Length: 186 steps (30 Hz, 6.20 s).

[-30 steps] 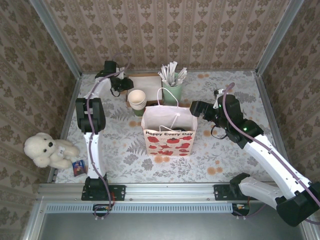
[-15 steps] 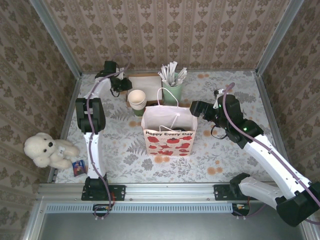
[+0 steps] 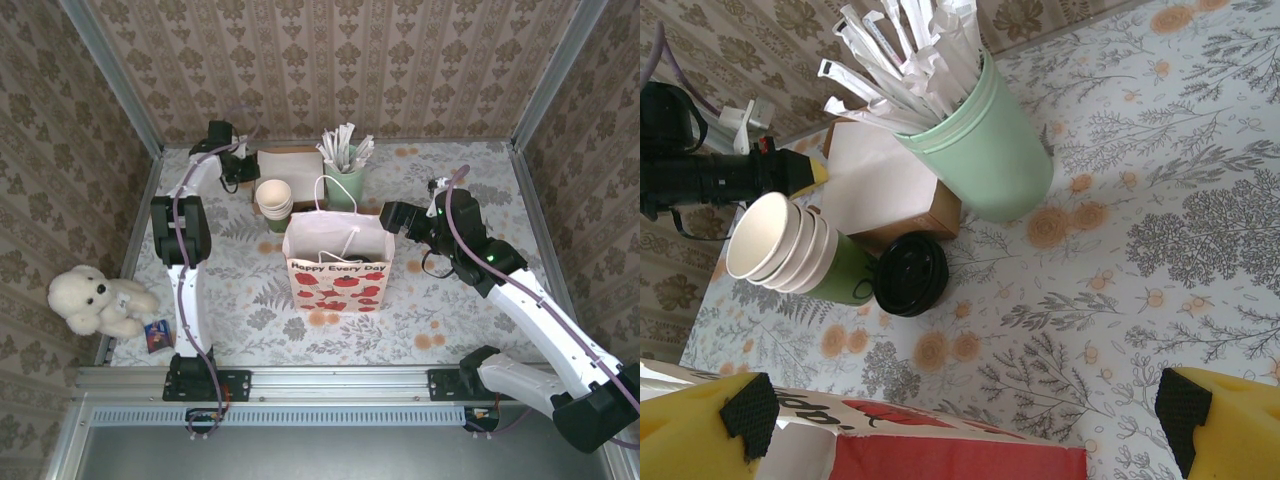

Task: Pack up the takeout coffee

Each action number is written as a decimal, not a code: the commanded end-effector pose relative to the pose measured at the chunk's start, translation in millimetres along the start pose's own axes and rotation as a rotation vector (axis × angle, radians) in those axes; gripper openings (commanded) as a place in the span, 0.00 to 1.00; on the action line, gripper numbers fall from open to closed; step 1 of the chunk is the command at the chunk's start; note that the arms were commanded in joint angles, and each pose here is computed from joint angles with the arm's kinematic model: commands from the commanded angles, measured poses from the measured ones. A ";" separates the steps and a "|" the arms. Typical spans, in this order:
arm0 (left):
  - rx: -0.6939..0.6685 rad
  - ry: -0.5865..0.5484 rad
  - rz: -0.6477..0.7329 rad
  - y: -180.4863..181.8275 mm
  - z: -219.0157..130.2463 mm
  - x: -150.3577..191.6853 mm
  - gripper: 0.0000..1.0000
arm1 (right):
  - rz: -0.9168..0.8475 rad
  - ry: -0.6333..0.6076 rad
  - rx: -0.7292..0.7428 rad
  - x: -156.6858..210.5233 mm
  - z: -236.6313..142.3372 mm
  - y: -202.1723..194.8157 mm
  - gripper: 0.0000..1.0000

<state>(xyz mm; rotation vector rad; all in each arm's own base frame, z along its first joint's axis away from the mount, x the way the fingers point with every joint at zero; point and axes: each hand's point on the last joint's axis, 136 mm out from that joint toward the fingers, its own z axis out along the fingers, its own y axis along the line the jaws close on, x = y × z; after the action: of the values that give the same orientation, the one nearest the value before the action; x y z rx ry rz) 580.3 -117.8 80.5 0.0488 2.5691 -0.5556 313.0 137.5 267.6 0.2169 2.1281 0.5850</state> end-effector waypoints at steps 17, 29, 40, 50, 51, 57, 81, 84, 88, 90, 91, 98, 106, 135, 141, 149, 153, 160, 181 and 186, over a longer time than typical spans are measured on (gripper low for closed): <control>0.088 -0.289 0.081 -65.0 -129.6 -65.9 0.00 | -0.037 -0.076 -0.064 -33.1 -5.7 23.9 1.00; 0.109 -0.380 0.183 -94.8 -194.3 -82.6 0.00 | -0.121 -0.064 -0.158 -42.6 -7.7 49.1 1.00; 0.093 -0.490 0.193 -112.9 -257.2 -95.0 0.00 | -0.312 -0.049 -0.351 -78.7 14.9 117.2 0.99; 0.144 -0.635 -0.020 -136.1 -310.2 -106.9 0.00 | -0.856 -0.175 -0.557 -80.6 71.1 228.9 1.00; 0.157 -0.651 -0.035 -139.8 -315.9 -107.6 0.00 | -0.917 -0.187 -0.582 -77.6 76.7 239.2 1.00; 0.270 -0.681 -0.092 -168.4 -341.3 -101.5 0.00 | -1.144 -0.235 -0.667 -71.0 113.9 276.8 0.99; 0.392 -0.748 0.050 -208.3 -420.4 -33.9 0.00 | -1.134 -0.445 -0.788 -71.1 81.5 332.6 0.07; 0.424 -0.780 0.108 -213.7 -433.1 -21.6 0.03 | -1.118 -0.363 -0.852 -61.3 52.4 326.6 0.00; 0.489 -0.820 0.187 -223.4 -453.4 -0.8 0.42 | -1.117 -0.291 -0.867 -53.7 20.5 310.9 0.00; 0.455 -0.860 0.204 -217.6 -463.3 8.3 0.81 | -1.140 -0.258 -0.864 -50.5 5.4 302.5 0.00; 0.414 -0.883 0.199 -210.4 -467.0 12.5 0.92 | -1.152 -0.244 -0.864 -49.7 -4.1 298.8 0.00; 0.068 -0.981 0.031 -137.8 -478.8 39.3 1.00 | -1.238 -0.218 -0.866 -45.8 -61.6 275.5 0.00; -0.081 -0.809 -0.127 -86.7 -412.1 60.1 1.00 | -1.433 -0.049 -0.826 -16.1 -84.7 220.5 0.00; 0.158 -0.413 -0.080 -126.7 -308.8 116.3 1.00 | -1.494 0.050 -0.941 9.3 -110.0 157.8 0.00; 0.154 -0.349 -0.069 -128.6 -300.0 125.5 1.00 | -1.427 0.129 -0.939 20.0 -100.4 150.5 0.00; 0.178 -0.327 -0.049 -135.7 -293.8 129.7 1.00 | -1.223 0.205 -0.807 20.6 -68.2 140.9 0.00; 0.179 -0.309 -0.036 -136.1 -289.9 132.4 1.00 | -1.093 0.279 -0.728 22.8 -61.9 134.8 0.00; 0.251 -0.308 0.079 -151.3 -295.4 137.8 1.00 | -0.900 0.476 -0.614 44.8 -57.3 119.0 0.00; 0.287 -0.376 0.134 -153.4 -287.0 133.6 1.00 | -0.824 0.609 -0.529 79.0 -51.5 99.8 0.28; 0.290 -0.370 0.137 -153.9 -284.4 133.3 1.00 | -0.871 0.500 -0.591 64.6 -58.7 113.3 0.36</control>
<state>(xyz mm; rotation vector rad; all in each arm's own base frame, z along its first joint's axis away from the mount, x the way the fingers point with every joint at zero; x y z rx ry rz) 307.2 -150.7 295.7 0.1622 2.1192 -0.7863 222.7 238.6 285.4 -1.2074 2.2285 0.7288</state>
